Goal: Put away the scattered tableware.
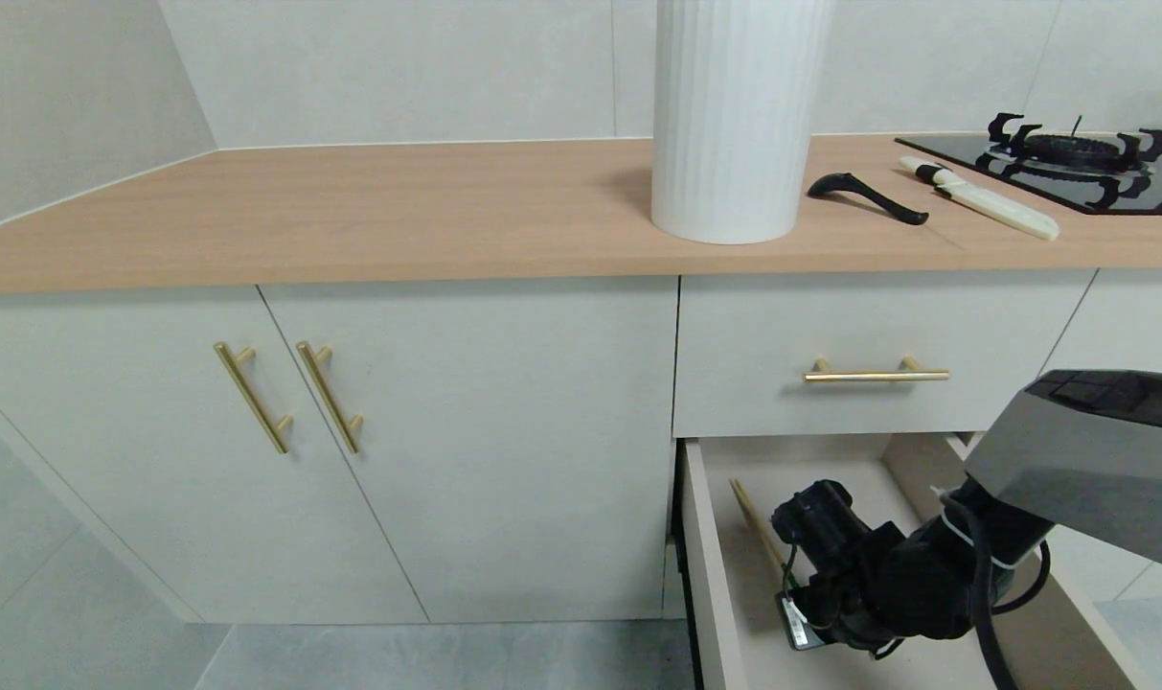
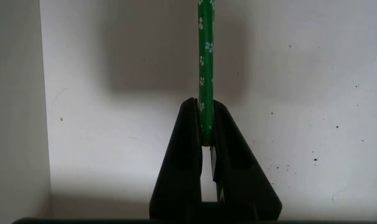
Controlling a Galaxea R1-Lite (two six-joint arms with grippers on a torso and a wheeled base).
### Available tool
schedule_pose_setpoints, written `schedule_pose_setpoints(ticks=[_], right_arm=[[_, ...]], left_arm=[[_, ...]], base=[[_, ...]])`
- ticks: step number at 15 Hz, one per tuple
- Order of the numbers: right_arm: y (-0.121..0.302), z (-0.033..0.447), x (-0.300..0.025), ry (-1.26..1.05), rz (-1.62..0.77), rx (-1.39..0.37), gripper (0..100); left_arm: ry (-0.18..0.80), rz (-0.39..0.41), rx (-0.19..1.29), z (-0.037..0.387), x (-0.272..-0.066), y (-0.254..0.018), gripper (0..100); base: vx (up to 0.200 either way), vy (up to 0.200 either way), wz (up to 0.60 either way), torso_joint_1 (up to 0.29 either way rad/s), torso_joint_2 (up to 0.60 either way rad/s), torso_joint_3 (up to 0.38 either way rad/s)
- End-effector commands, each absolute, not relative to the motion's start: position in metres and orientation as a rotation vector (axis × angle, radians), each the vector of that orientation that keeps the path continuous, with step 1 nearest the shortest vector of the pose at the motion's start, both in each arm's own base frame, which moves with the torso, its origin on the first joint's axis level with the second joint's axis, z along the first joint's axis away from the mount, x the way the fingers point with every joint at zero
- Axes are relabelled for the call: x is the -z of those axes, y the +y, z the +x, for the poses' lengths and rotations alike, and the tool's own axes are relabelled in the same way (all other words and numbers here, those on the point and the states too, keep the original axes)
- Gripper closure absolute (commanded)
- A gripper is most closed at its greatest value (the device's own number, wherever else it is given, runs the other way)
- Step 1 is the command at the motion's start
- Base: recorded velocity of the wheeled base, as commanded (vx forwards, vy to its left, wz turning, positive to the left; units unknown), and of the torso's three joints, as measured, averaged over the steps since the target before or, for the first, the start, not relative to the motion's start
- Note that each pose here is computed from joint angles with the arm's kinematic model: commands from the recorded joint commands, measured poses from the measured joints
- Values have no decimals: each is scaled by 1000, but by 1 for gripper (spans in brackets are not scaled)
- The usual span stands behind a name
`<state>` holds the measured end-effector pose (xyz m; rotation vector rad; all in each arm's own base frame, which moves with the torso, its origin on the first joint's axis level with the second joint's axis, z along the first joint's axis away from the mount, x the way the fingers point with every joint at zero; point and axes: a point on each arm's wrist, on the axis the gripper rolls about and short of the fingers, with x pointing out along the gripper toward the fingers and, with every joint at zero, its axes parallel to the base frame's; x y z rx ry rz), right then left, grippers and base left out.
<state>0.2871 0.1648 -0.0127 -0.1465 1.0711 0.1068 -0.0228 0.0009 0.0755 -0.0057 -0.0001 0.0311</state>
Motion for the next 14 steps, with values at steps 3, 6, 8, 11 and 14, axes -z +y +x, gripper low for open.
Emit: schedule_pose_setpoints(ticks=[3,6,8,11,14], right_arm=[[165,287,12,1067,-147,-110,0],[165,286,10,1063,-145,-111,0],[165,286,1,1033,-142,-101,0],[160,282,-31,933,-133,-59,0],[149,276,-70,813,-100,-19,0]], left_arm=[[0,-6,-32,-23,-75,1,0],[0,-6,-32,-23,-75,1,0],[0,-6,-32,-23,-75,1,0],[0,-6,-32,-23,-75,1,0],[0,-6,-32,-23,-75,1,0]], base=[[0,0,0,0,0,0],[0,0,0,0,0,0],[0,0,0,0,0,0],[0,0,0,0,0,0],[0,0,0,0,0,0]])
